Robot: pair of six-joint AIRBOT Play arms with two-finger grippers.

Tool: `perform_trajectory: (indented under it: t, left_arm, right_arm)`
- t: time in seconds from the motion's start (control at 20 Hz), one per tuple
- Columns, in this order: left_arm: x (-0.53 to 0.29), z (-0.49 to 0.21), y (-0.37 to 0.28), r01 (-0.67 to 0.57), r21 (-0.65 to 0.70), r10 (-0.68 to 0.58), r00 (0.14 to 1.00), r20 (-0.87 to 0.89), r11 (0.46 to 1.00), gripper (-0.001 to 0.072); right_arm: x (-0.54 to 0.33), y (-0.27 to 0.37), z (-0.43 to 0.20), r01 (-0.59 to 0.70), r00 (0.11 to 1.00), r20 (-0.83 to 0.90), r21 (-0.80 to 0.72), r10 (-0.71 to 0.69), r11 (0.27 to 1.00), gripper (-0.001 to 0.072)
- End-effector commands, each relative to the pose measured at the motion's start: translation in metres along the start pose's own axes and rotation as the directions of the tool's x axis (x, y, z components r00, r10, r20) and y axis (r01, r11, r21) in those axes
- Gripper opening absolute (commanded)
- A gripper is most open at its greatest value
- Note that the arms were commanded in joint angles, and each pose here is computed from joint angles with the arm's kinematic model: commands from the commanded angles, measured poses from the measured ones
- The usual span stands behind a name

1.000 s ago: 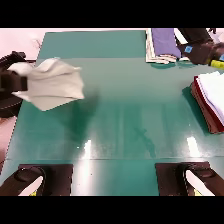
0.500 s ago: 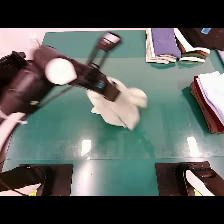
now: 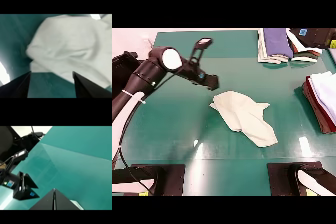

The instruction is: Fold the shirts.

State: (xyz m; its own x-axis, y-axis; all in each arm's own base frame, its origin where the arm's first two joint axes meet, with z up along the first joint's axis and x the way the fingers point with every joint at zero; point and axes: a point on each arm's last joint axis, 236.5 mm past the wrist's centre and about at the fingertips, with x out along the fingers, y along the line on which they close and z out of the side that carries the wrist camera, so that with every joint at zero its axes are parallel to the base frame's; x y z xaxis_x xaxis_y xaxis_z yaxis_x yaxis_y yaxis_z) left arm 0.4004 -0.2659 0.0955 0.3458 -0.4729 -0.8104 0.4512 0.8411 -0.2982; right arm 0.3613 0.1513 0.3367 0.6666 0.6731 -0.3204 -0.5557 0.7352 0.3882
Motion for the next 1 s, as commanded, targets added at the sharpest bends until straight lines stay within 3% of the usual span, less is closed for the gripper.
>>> perform_trajectory:
  t: [0.0,0.35,0.4,0.45,0.5,0.8,0.85,0.95]
  left_arm:
    - [0.024,-0.041,0.059,-0.051,-0.163,0.035,0.995,-0.098,0.985,0.0614]
    - [0.097,-0.091,0.056,0.028,-0.375,-0.090,0.985,-0.149,0.926,0.0611]
    - [0.103,-0.089,0.055,0.040,-0.398,-0.104,0.985,-0.140,0.916,0.0601]
    - [0.107,-0.088,0.053,0.054,-0.419,-0.118,0.985,-0.129,0.907,0.0530]
    - [0.111,-0.087,0.052,0.062,-0.425,-0.126,0.984,-0.126,0.903,0.0502]
    - [0.128,-0.092,0.041,0.069,-0.422,-0.137,0.982,-0.133,0.904,0.0500]
    - [0.129,-0.087,0.043,0.070,-0.422,-0.129,0.985,-0.112,0.904,0.0471]
    - [0.129,-0.080,0.044,0.074,-0.420,-0.121,0.989,-0.088,0.905,0.0071]
  right_arm:
    - [0.003,0.000,-0.005,-0.009,1.000,-0.028,0.004,0.009,1.000,0.0016]
    - [0.002,0.001,-0.006,-0.013,0.999,-0.036,0.005,0.013,1.000,0.0016]
    - [0.002,0.001,-0.007,-0.014,0.999,-0.039,0.005,0.015,1.000,0.0016]
    - [0.002,0.001,-0.008,-0.015,0.999,-0.041,0.005,0.015,1.000,0.0016]
    - [0.002,0.001,-0.008,-0.016,0.999,-0.043,0.005,0.016,1.000,0.0016]
    - [0.002,0.002,-0.009,-0.017,0.999,-0.045,0.005,0.017,1.000,0.0016]
    - [0.002,0.002,-0.009,-0.017,0.999,-0.046,0.005,0.018,1.000,0.0016]
    - [0.002,0.002,-0.009,-0.017,0.999,-0.046,0.005,0.017,1.000,0.0016]
